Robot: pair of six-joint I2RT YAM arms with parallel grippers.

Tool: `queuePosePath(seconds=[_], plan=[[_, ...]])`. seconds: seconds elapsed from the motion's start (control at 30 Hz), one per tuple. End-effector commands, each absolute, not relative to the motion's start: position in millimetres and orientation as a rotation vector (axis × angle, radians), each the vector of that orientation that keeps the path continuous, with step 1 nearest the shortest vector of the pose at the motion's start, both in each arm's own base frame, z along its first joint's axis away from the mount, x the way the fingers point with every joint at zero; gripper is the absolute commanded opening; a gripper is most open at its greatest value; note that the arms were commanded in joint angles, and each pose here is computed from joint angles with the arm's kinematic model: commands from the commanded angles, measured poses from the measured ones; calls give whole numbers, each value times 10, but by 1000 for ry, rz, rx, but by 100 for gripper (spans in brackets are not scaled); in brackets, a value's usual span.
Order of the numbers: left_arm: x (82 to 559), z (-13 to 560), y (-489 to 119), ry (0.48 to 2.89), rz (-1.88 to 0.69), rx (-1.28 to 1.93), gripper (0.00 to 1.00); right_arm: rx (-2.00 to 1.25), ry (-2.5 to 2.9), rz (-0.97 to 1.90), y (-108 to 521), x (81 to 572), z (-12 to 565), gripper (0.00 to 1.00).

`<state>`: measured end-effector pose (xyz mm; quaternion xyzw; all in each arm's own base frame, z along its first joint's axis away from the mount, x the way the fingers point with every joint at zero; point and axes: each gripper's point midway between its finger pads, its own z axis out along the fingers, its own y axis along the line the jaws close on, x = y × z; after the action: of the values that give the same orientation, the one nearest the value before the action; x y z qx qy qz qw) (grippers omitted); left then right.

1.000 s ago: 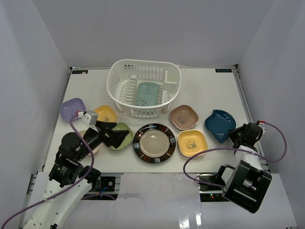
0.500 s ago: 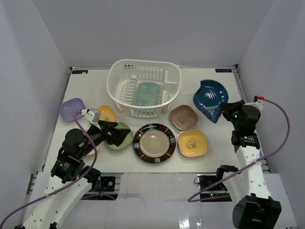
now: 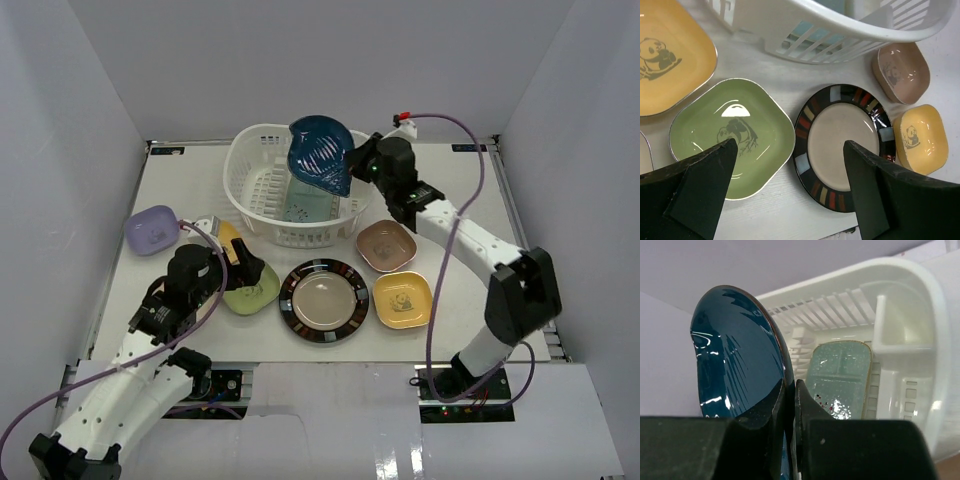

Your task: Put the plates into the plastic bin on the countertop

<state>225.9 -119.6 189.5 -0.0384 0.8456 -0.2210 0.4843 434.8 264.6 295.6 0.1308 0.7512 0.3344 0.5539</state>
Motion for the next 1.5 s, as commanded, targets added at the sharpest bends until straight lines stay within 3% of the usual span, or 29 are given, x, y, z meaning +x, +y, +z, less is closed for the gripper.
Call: queuePosePath(seconds=[0.0,0.23,0.47,0.7,0.8,0.83,1.03,1.23,1.27,1.33,1.47], plan=[[2278,1957,-1167,2072,-535,-159,98,408,1617,765,2779,4695,3385,8],[1868,1625,-1617,2246,-917,-229,90,376,1732,693,3247,4983,2906,8],[1661,1281,-1704,2321,-1032,-287,83,391,1832,634,3378,5120,2311,8],[1521,774,-1777,2450,-1028,-342,83,390,1895,616,3467,5186,1947,9],[1518,663,-1783,2464,-986,-348,84,382,1925,612,3493,5180,1830,20],[1518,634,-1785,2472,-974,-349,85,378,1932,609,3494,5173,1802,31],[1496,517,-1883,2502,-950,-340,87,311,1901,636,3506,5108,1997,62],[1513,354,-1917,2502,-926,-378,84,108,1820,769,3578,4815,2600,77],[1510,358,-1955,2495,-947,-377,83,62,1847,795,3587,4690,2484,77],[1534,389,-2059,2460,-1006,-388,76,-17,1794,878,3594,4459,2747,82],[1575,374,-2170,2410,-1003,-401,69,-204,1808,996,3572,3890,2683,84]])
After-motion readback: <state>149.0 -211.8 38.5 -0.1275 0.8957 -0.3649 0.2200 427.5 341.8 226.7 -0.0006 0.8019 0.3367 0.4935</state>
